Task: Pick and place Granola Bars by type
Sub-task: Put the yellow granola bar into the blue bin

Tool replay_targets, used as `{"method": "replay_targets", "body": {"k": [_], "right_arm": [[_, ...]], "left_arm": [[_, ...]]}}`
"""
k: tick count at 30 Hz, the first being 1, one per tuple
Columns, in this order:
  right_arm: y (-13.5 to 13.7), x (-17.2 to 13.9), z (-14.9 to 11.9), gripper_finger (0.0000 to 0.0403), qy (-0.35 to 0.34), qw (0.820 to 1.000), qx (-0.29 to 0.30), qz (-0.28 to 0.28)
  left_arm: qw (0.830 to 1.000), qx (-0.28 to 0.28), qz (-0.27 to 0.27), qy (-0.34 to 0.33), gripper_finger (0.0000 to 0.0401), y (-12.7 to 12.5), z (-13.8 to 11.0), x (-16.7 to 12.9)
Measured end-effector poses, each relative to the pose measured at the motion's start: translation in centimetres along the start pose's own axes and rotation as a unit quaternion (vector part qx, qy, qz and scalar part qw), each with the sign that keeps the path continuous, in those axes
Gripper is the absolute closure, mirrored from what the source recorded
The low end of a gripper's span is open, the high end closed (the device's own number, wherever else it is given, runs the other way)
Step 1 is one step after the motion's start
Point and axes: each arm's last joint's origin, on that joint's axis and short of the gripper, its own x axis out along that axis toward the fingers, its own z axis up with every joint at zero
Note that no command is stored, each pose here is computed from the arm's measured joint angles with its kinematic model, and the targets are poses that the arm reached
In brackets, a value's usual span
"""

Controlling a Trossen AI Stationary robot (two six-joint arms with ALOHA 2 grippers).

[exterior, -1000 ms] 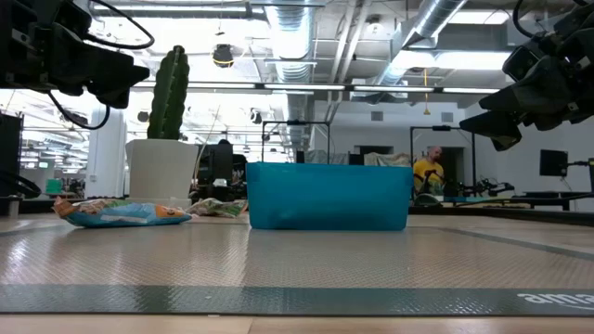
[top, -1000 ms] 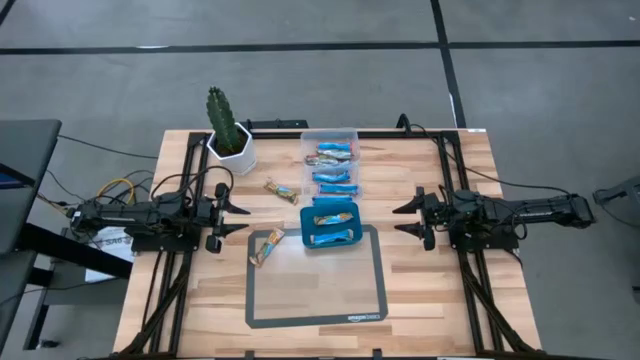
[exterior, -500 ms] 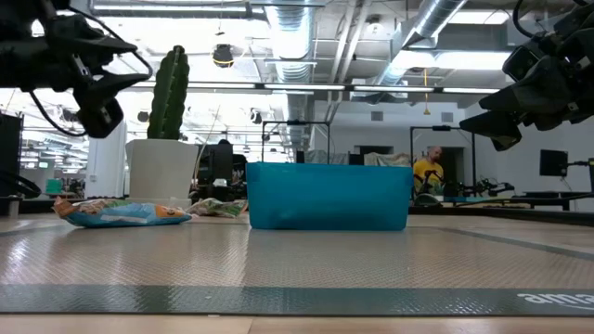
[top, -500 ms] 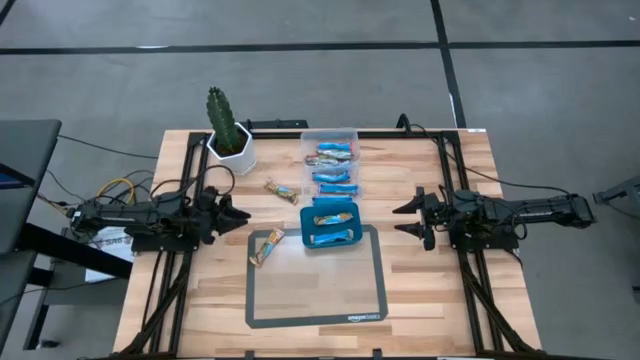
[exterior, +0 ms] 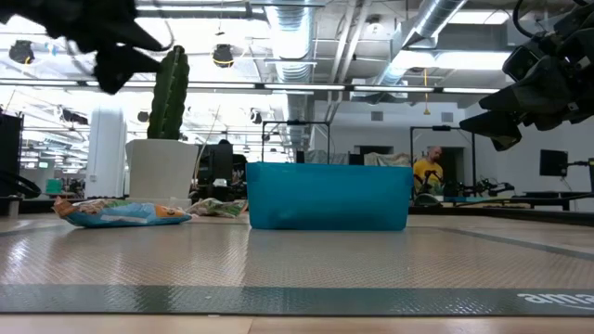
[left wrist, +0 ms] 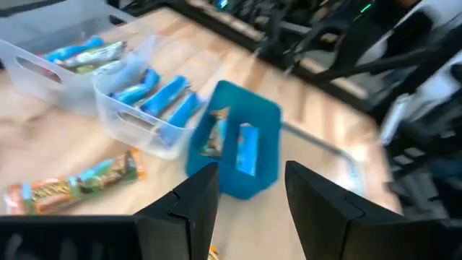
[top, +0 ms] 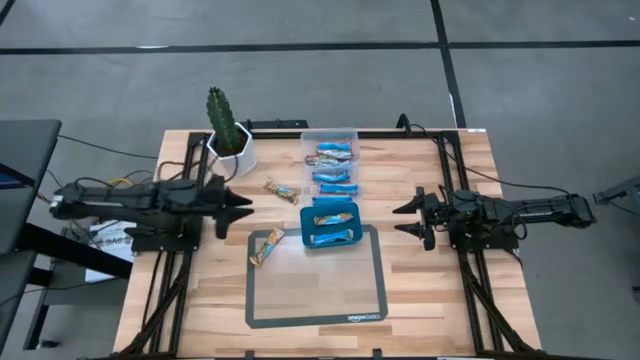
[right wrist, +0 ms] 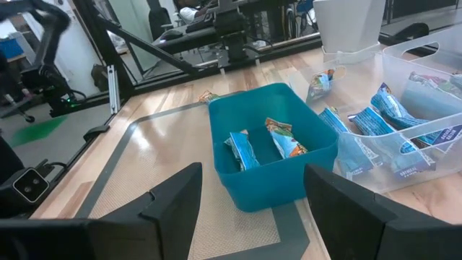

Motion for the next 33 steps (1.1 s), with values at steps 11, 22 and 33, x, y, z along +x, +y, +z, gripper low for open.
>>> {"method": "replay_targets", "body": {"k": [11, 22, 33], "right_arm": [[0.0, 0.0, 0.0, 0.0168, 0.000, 1.000, 0.000, 0.000], [0.0, 0.0, 0.0, 0.0168, 0.000, 1.000, 0.000, 0.000], [0.0, 0.0, 0.0, 0.0168, 0.000, 1.000, 0.000, 0.000]], "left_arm": [[0.989, -0.006, 0.097, 0.109, 0.0248, -0.7, 2.9, 7.8], [0.937, 0.196, 0.126, 0.259, 0.0228, 2.4, 2.8, 13.8], [0.866, 0.339, 0.182, 0.319, 0.0162, 5.4, 2.5, 15.4]]}}
